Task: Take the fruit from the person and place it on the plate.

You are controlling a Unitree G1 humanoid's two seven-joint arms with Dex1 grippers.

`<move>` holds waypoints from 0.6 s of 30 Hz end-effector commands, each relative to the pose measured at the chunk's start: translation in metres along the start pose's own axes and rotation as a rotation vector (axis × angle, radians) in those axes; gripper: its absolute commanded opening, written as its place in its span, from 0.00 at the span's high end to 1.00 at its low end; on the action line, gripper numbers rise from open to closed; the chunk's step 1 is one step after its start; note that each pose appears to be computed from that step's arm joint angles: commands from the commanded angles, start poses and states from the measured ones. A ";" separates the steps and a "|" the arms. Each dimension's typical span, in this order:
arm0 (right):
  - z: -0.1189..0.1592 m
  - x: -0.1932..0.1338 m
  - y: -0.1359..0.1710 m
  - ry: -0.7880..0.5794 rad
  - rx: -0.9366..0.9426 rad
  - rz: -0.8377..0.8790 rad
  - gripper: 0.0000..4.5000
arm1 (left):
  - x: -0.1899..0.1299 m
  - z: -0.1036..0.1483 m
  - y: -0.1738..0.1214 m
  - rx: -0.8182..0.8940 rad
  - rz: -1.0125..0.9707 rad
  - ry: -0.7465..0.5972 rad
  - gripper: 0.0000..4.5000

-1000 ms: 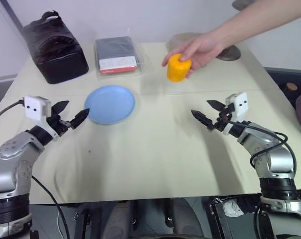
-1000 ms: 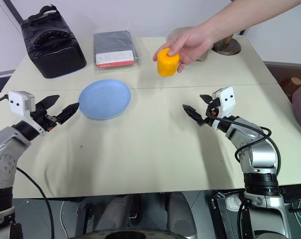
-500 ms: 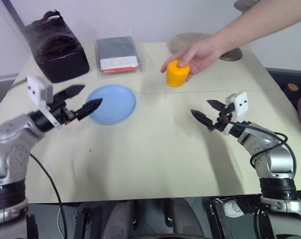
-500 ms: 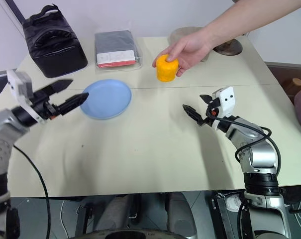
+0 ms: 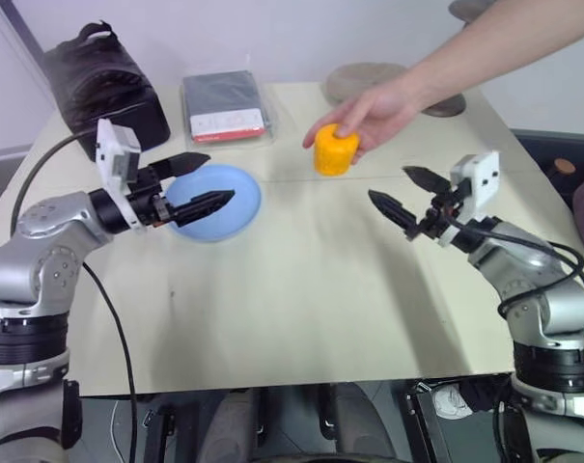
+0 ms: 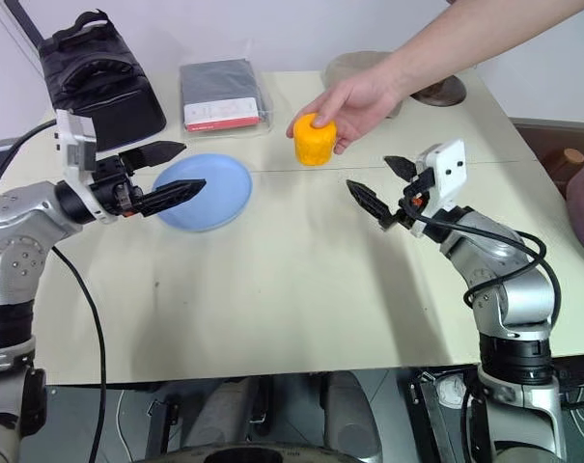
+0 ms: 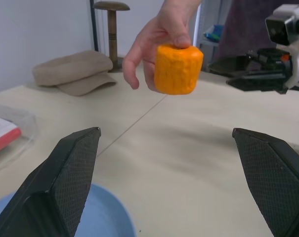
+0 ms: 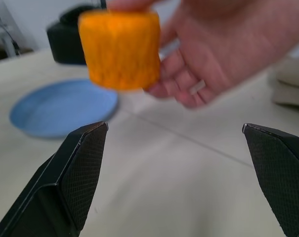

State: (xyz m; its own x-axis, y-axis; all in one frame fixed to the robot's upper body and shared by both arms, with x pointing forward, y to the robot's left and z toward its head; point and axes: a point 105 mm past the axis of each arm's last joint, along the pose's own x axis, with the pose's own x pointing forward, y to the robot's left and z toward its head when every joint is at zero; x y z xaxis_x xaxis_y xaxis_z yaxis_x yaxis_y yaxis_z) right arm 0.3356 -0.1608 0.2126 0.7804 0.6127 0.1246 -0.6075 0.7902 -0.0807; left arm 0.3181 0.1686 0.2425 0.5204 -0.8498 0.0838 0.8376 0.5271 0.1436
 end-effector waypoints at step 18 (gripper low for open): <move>0.027 0.062 0.040 -0.143 0.020 0.194 0.00 | -0.003 0.005 -0.001 0.042 0.041 -0.020 0.01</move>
State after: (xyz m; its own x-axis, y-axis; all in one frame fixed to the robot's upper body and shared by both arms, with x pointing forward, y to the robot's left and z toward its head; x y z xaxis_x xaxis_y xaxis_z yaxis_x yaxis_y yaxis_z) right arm 0.3582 -0.0978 0.2288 0.6514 0.7314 0.2015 -0.7371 0.6731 -0.0605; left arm 0.3193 0.1690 0.2331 0.5489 -0.8325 0.0745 0.8228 0.5539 0.1273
